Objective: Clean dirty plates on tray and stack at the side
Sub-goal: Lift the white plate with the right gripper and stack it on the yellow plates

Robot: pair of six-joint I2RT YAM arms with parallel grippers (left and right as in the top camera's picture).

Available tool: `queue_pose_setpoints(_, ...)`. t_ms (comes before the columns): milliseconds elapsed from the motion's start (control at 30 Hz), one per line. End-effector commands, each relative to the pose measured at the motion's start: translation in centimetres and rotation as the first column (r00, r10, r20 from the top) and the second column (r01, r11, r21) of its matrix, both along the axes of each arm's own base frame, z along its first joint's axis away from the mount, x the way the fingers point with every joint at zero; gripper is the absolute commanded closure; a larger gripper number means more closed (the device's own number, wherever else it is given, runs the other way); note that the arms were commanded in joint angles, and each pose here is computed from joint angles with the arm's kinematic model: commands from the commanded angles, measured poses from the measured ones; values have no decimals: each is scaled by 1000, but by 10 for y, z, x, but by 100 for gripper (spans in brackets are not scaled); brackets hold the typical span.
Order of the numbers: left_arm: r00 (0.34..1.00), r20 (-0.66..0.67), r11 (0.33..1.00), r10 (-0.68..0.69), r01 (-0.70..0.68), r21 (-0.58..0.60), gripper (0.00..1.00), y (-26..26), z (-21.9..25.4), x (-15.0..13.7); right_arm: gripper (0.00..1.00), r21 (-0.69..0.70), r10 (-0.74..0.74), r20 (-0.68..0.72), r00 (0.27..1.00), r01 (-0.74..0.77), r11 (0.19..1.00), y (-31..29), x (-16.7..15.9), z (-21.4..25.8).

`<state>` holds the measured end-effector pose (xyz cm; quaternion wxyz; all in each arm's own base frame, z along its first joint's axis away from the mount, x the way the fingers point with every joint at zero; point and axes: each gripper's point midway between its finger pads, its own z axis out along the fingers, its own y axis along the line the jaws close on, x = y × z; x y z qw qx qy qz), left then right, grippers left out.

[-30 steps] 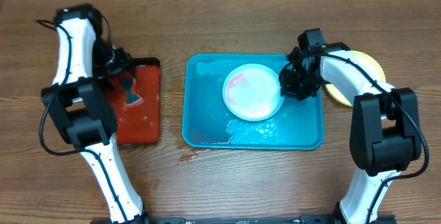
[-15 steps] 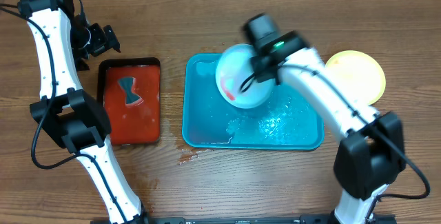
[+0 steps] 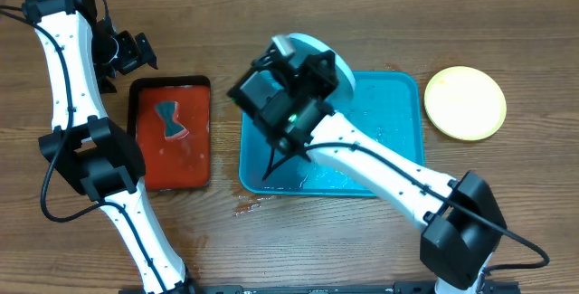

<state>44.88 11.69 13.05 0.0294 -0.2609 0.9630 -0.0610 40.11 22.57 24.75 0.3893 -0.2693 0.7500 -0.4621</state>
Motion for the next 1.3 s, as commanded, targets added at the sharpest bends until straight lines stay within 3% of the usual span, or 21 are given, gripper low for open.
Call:
queue_pose_setpoints(0, 999, 34, 1000, -14, 14, 8, 0, -3, 13, 2, 96, -88, 24, 40, 999, -21, 996, 7, -8, 32)
queue_pose_setpoints(667, 999, 34, 1000, -14, 14, 8, 0, -3, 13, 2, 96, -75, 58, 19, 998, -56, 996, 17, -12, 27)
queue_pose_setpoints(833, 999, 34, 1000, -14, 14, 8, 0, -3, 13, 2, 96, 180, 234, -222, 947, -196, 964, 34, 0, -29)
queue_pose_setpoints(933, 999, 34, 1000, -14, 14, 8, 0, -3, 13, 2, 96, 418, 250, -278, 927, -118, 901, 21, 19, -52)
queue_pose_setpoints(1067, 999, 34, 1000, -14, 14, 8, 0, -3, 13, 2, 96, 651, 90, -314, 945, 146, 745, -35, 45, -69)
queue_pose_setpoints(1167, 999, 34, 1000, -14, 14, 8, 0, -3, 13, 2, 96, 798, 103, -414, 904, 307, 518, -69, 55, -84)
queue_pose_setpoints(1267, 999, 34, 1000, -14, 14, 8, 0, -3, 13, 2, 96, 881, 243, -457, 856, 398, 255, -91, 59, -83)
